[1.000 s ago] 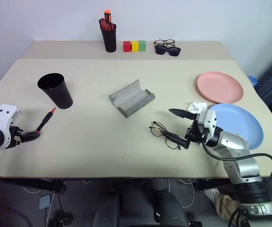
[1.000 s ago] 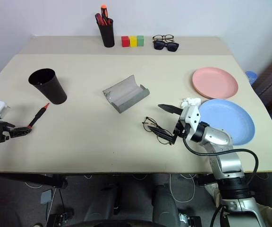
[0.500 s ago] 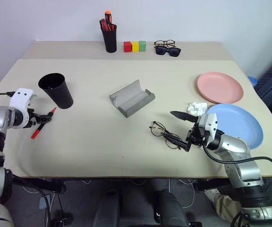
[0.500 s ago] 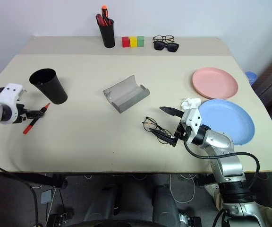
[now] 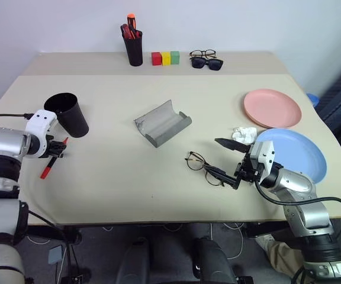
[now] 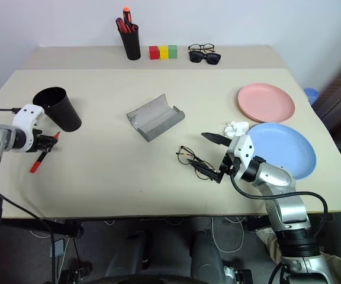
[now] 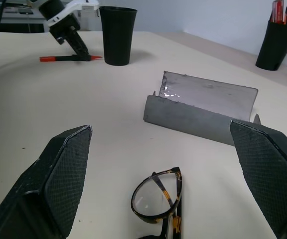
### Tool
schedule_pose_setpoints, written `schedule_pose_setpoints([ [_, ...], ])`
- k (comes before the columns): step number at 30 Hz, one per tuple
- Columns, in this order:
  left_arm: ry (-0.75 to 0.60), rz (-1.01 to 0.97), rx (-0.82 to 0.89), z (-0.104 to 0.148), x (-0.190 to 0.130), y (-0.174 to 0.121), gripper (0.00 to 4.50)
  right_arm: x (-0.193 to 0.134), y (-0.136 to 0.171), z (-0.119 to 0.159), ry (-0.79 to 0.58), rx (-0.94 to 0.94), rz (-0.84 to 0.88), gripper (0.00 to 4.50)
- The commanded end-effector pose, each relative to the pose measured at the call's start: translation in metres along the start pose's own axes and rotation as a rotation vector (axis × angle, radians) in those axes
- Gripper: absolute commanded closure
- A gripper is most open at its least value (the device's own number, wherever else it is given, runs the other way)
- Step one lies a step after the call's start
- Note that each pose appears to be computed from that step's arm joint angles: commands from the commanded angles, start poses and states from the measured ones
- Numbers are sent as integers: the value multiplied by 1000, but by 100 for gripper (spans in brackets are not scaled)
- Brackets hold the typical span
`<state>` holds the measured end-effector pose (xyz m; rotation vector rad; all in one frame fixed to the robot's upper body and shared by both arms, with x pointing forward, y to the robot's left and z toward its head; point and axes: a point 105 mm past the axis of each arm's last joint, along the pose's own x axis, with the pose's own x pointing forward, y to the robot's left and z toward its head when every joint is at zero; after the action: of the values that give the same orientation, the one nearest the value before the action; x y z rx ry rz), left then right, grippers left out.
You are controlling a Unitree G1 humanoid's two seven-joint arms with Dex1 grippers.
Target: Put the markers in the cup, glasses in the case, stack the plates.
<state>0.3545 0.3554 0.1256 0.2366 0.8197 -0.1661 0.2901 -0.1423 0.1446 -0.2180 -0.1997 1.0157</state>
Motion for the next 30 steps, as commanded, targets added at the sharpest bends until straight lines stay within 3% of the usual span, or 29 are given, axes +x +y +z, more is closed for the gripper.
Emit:
schedule_pose_setpoints([
  [1,-50,-167,134,-8,-25,-20,444,1,-3,14,-32,-42,-1,0],
  [5,-241,-511,429,-7,-75,-96,444,2,-5,14,-33,-41,1,0],
  [8,-339,-563,574,-2,-87,-123,444,4,-9,16,-46,-47,-9,0],
  [11,-708,-455,551,50,-95,-135,444,5,-13,22,-70,-47,-27,0],
  [13,-982,-196,380,103,-102,-115,444,4,-12,30,-106,-48,-22,0],
  [18,-1232,173,153,156,-107,-81,444,9,-11,49,-187,-61,16,0],
  [25,-1278,571,43,170,-95,-47,444,30,-8,68,-260,-68,96,0],
  [30,-1292,693,5,169,-95,-33,444,36,-8,70,-266,-69,110,0],
])
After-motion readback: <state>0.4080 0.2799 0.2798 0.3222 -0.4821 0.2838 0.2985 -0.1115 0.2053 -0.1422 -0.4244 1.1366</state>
